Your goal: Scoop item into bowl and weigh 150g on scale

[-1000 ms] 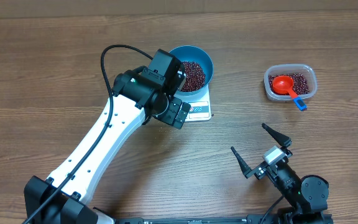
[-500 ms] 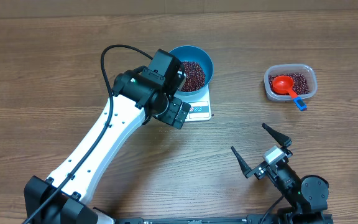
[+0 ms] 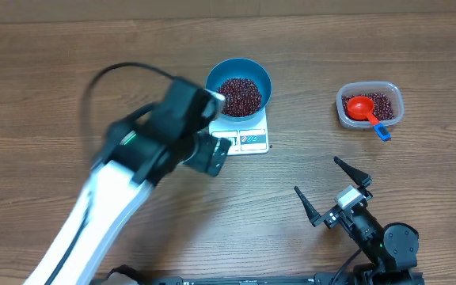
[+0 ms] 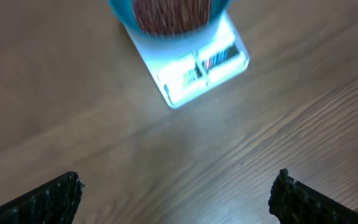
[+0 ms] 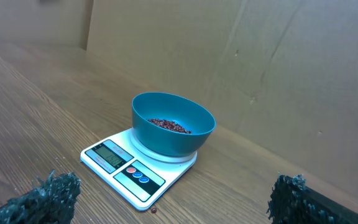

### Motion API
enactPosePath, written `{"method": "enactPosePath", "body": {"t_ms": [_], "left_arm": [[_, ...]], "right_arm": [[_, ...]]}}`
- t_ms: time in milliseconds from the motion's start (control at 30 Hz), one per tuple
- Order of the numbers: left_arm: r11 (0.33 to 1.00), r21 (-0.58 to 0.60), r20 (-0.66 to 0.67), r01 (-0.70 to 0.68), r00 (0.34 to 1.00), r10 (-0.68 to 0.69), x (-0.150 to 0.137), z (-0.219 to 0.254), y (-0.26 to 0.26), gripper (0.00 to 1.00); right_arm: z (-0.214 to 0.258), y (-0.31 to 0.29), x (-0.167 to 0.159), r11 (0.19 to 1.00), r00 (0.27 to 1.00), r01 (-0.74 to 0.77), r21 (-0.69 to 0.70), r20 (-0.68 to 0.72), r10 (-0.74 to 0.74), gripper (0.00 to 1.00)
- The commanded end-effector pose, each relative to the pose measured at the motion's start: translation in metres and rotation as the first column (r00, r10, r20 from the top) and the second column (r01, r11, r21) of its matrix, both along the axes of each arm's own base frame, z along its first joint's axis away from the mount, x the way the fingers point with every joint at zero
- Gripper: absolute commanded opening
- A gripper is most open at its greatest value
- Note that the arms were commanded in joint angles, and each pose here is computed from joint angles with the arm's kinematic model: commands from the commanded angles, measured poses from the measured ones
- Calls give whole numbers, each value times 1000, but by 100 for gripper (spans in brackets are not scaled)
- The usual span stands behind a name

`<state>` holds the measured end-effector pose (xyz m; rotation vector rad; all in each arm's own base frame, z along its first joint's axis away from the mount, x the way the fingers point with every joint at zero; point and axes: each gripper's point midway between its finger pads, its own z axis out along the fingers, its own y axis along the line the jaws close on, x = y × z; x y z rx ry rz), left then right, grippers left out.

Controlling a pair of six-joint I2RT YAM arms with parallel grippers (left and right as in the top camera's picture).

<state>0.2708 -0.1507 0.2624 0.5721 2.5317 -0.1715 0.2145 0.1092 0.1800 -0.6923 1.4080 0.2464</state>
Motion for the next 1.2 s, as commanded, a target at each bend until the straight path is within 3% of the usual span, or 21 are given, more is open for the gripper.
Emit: {"method": "enactPosePath", "body": {"t_ms": [0, 200, 500, 833, 1000, 1167], "left_arm": [[997, -65, 171, -39, 984, 49, -13, 47, 26, 99], [958, -250, 363, -141, 903, 228, -24, 75, 74, 100], [808, -511, 453, -294, 707, 544, -42, 18, 125, 100], [640, -727, 451, -246, 532, 717, -32, -45, 149, 100], [604, -779, 488, -168, 443, 752, -27, -51, 156, 100], [597, -789, 504, -148, 400, 765, -27, -54, 160, 100]], "right_arm": [[-2, -1, 1, 1000, 1000, 9, 2, 0, -9, 100], [-2, -1, 1, 1000, 1000, 9, 2, 0, -9, 100], [-2, -1, 1, 1000, 1000, 9, 2, 0, -9, 100], [-2, -1, 1, 1000, 1000, 9, 2, 0, -9, 100], [-2, -1, 1, 1000, 1000, 9, 2, 0, -9, 100], [-2, -1, 1, 1000, 1000, 9, 2, 0, -9, 100]]}}
